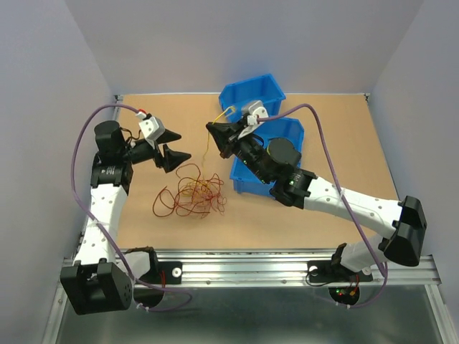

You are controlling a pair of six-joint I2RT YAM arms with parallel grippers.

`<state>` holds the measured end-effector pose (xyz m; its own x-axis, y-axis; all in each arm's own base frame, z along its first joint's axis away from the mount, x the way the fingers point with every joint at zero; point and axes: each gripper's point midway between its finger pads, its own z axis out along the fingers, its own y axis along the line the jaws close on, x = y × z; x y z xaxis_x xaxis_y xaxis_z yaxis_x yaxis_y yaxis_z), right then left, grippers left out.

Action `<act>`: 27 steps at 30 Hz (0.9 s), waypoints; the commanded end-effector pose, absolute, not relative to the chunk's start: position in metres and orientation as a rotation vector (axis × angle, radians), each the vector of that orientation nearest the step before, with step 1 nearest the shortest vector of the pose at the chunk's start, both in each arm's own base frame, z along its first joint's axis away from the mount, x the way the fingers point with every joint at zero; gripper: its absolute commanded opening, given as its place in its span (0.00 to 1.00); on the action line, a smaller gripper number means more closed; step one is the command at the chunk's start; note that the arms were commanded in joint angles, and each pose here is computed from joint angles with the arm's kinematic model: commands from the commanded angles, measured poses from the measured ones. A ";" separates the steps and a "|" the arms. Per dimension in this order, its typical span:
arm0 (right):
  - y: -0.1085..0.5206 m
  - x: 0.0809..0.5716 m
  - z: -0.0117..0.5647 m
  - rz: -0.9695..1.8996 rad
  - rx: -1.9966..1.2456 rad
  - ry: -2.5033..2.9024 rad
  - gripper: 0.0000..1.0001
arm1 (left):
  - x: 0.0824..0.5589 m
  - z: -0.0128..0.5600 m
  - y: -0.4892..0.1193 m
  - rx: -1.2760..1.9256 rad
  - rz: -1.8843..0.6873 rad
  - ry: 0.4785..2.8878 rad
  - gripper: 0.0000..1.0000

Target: Untangle the cables

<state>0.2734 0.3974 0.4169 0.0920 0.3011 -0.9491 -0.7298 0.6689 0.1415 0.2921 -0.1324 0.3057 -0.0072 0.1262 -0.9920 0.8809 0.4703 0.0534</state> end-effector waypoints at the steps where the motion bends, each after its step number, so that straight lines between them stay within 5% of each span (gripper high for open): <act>1: 0.383 0.273 0.451 0.795 -0.333 1.232 0.00 | 0.270 0.316 -0.147 1.084 -0.765 1.261 0.82; 16: 0.373 0.270 0.471 0.793 -0.317 1.249 0.01 | 0.247 0.268 -0.193 1.247 -0.776 1.163 0.94; 21: 0.372 0.265 0.478 0.826 -0.319 1.237 0.01 | 0.270 0.258 -0.214 1.189 -0.741 1.209 0.86; 27: 0.366 0.266 0.485 0.813 -0.297 1.229 0.01 | 0.322 0.230 -0.217 1.070 -0.718 1.426 0.62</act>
